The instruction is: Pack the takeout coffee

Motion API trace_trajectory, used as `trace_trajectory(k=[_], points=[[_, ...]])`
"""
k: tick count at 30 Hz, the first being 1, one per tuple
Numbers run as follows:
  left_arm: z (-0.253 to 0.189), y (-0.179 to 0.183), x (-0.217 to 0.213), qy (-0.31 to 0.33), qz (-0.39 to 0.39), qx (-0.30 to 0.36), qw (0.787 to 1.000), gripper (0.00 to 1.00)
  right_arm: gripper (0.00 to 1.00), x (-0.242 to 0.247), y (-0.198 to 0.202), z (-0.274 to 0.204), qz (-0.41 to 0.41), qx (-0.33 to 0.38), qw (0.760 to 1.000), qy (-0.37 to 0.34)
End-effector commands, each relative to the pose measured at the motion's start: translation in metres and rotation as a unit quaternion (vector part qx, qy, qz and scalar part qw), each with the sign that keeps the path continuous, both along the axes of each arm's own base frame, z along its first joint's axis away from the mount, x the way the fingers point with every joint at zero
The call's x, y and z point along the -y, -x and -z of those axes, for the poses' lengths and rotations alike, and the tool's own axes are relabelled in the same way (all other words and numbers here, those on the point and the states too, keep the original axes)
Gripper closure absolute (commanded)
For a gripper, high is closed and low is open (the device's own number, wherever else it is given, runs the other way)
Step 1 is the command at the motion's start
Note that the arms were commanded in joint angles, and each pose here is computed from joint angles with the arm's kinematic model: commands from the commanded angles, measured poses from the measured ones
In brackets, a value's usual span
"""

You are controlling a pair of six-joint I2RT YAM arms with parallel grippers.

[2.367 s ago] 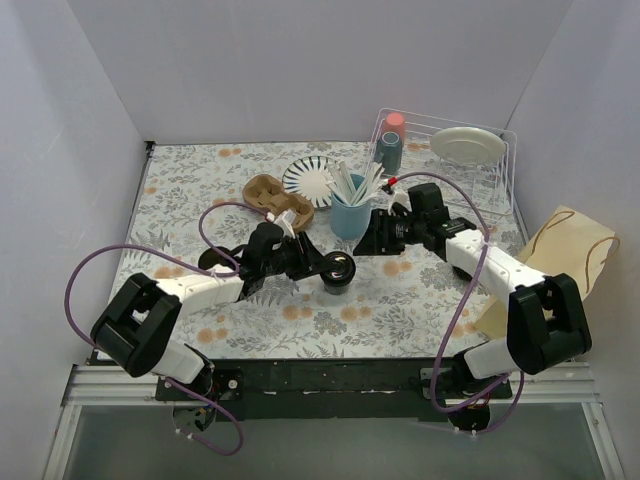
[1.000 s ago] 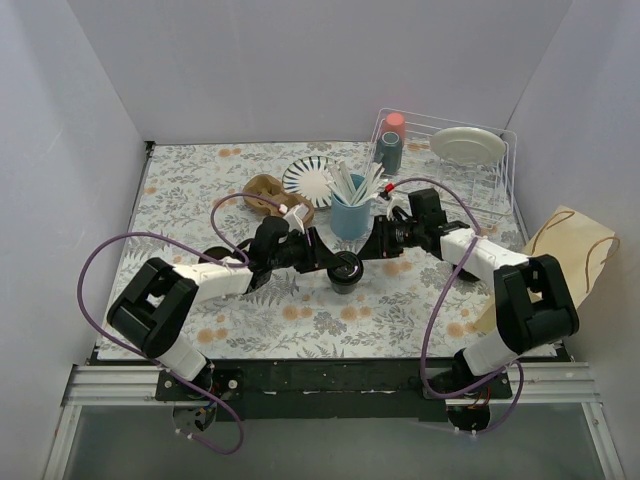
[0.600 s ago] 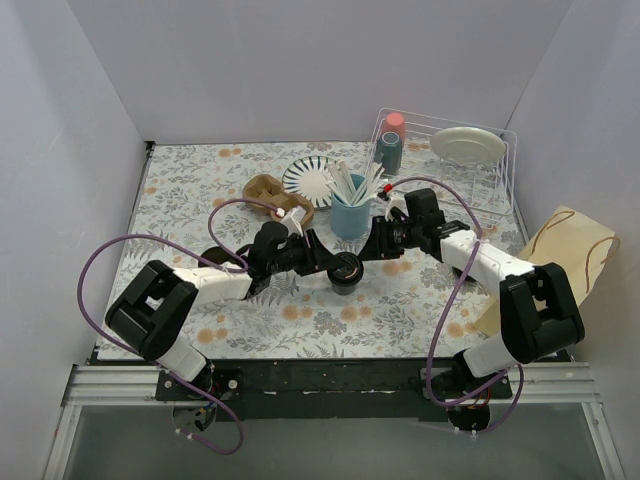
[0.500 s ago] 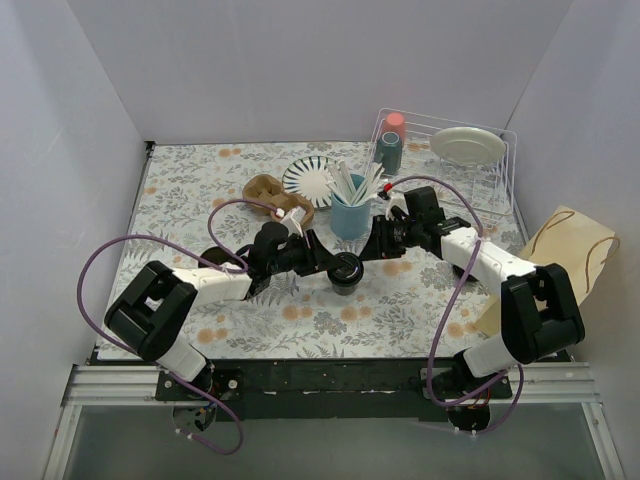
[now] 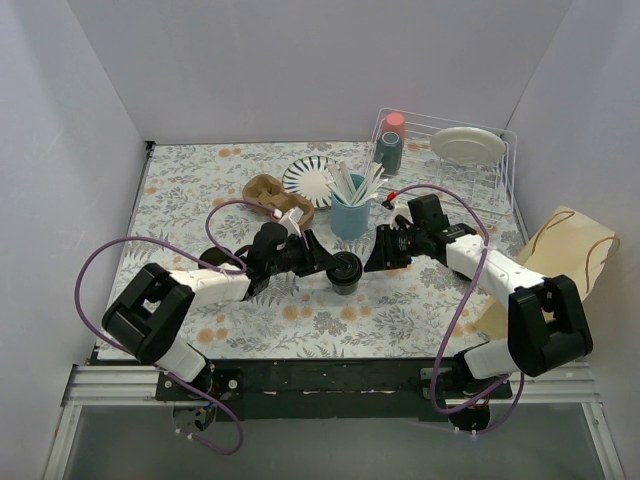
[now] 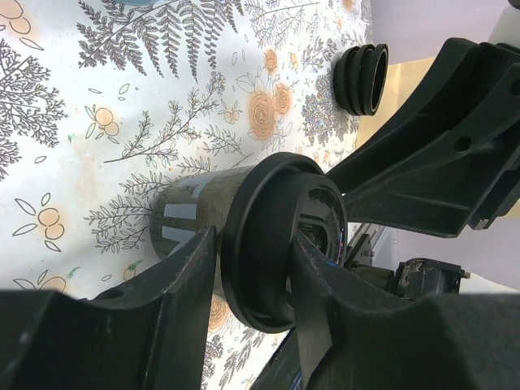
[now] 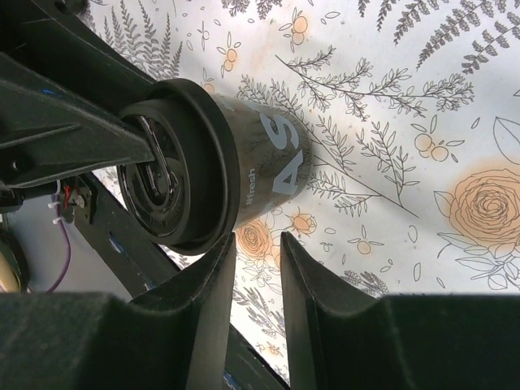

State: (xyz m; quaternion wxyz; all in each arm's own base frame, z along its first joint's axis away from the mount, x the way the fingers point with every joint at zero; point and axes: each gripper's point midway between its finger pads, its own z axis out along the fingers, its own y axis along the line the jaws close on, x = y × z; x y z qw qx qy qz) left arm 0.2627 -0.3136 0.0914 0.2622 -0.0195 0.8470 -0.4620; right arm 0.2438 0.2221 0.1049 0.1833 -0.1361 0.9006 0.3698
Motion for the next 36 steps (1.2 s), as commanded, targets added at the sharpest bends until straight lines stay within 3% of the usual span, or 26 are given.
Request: trace_trajectory(k=[1,5,11,14,18,22,25,32,36], points=[[0.117,0.074,-0.066,-0.196,0.009,-0.174,0.965,0.64,0.64,-0.004,0.001,-0.009,-0.011,0.01,1.0,-0.019],[0.099,0.066,-0.057,-0.187,0.014,-0.167,0.968,0.57,0.62,0.001,-0.002,-0.016,-0.002,0.022,1.0,-0.006],[0.033,0.037,-0.031,-0.136,0.016,-0.111,0.984,0.43,0.53,0.012,-0.005,-0.03,0.014,0.049,0.998,0.022],[-0.006,0.022,-0.018,-0.111,0.017,-0.079,0.991,0.18,0.44,0.014,-0.005,-0.038,0.016,0.06,0.998,0.024],[-0.045,0.004,-0.008,-0.097,0.016,-0.038,0.994,0.03,0.34,0.014,-0.005,-0.049,0.014,0.071,0.997,0.023],[-0.064,-0.009,-0.007,-0.114,0.012,-0.013,0.993,0.02,0.19,0.014,-0.007,-0.061,0.018,0.092,0.995,0.021],[-0.069,-0.012,-0.009,-0.131,0.025,0.011,0.991,0.02,0.18,0.017,-0.008,-0.07,0.026,0.105,0.994,0.028],[-0.053,-0.011,-0.024,-0.248,0.024,0.051,0.967,0.1,0.18,0.037,-0.011,-0.087,0.074,0.14,0.986,0.058],[-0.056,-0.008,-0.026,-0.267,0.003,0.06,0.962,0.11,0.27,0.035,-0.007,-0.09,0.067,0.146,0.986,0.049]])
